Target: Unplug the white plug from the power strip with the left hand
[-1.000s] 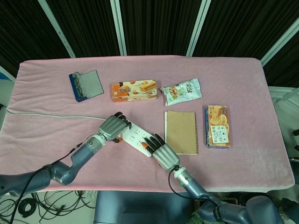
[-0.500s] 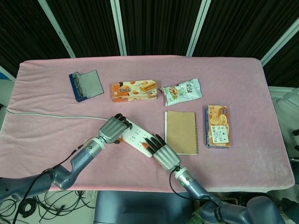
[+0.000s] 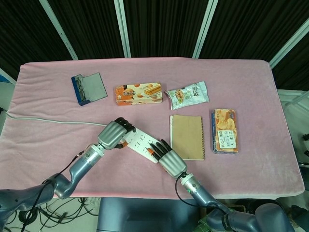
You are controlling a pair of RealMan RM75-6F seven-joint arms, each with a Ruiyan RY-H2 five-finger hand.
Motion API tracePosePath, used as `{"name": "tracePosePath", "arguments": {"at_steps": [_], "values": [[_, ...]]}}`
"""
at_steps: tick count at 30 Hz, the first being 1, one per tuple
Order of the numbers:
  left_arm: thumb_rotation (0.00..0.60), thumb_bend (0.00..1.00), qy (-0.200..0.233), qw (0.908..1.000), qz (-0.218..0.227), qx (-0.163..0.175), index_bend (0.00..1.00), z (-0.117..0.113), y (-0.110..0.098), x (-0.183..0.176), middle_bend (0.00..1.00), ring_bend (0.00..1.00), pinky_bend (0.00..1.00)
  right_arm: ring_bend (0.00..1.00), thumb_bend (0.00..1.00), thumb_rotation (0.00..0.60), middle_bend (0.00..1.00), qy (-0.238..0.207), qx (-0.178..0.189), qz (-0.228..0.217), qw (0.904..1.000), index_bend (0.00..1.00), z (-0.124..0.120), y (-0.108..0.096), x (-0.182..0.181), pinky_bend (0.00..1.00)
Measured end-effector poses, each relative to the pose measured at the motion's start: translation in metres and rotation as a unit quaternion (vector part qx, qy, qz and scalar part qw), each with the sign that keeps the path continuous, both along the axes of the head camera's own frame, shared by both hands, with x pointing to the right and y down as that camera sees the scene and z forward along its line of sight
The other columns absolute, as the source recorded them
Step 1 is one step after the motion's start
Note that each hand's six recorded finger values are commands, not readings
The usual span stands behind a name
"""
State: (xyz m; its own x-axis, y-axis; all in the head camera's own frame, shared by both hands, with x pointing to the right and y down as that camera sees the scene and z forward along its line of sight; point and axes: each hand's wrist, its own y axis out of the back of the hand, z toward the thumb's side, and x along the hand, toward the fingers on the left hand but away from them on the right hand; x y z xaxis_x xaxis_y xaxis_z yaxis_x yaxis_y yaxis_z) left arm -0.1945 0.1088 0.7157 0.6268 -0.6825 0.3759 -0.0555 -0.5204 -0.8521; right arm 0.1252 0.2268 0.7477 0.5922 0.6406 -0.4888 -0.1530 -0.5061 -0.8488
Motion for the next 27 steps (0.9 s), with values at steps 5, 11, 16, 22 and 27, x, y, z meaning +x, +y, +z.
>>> {"name": "tracePosePath", "arguments": {"at_steps": [5,11,16,22,27], "values": [[0.600,0.66,0.027,0.9996,-0.010,0.002,0.64,-0.014,-0.010,0.007,0.65,0.29,0.26,0.09,0.67,0.600,0.09,0.002,0.000,0.003,1.0000,0.07,0.000,-0.001,0.003,0.05],[0.600,0.66,-0.006,0.9997,0.013,0.020,0.63,-0.036,-0.021,-0.003,0.64,0.29,0.26,0.09,0.66,0.600,0.09,-0.005,-0.002,0.011,0.9999,0.07,-0.003,-0.005,0.001,0.05],[0.600,0.66,-0.067,0.9971,0.028,0.023,0.62,-0.054,-0.022,-0.031,0.64,0.29,0.26,0.08,0.65,0.600,0.09,-0.032,0.003,0.030,0.9991,0.07,-0.014,-0.014,-0.006,0.05],[0.600,0.66,-0.149,0.9880,0.042,-0.001,0.61,-0.057,0.003,-0.083,0.64,0.28,0.26,0.08,0.64,0.600,0.09,-0.072,0.022,0.058,0.9955,0.07,-0.042,-0.035,-0.010,0.05],[0.600,0.66,-0.196,0.9790,0.055,-0.016,0.60,-0.049,0.026,-0.115,0.63,0.28,0.25,0.08,0.64,0.600,0.09,-0.082,0.052,0.076,0.9924,0.06,-0.074,-0.059,0.006,0.05]]}}
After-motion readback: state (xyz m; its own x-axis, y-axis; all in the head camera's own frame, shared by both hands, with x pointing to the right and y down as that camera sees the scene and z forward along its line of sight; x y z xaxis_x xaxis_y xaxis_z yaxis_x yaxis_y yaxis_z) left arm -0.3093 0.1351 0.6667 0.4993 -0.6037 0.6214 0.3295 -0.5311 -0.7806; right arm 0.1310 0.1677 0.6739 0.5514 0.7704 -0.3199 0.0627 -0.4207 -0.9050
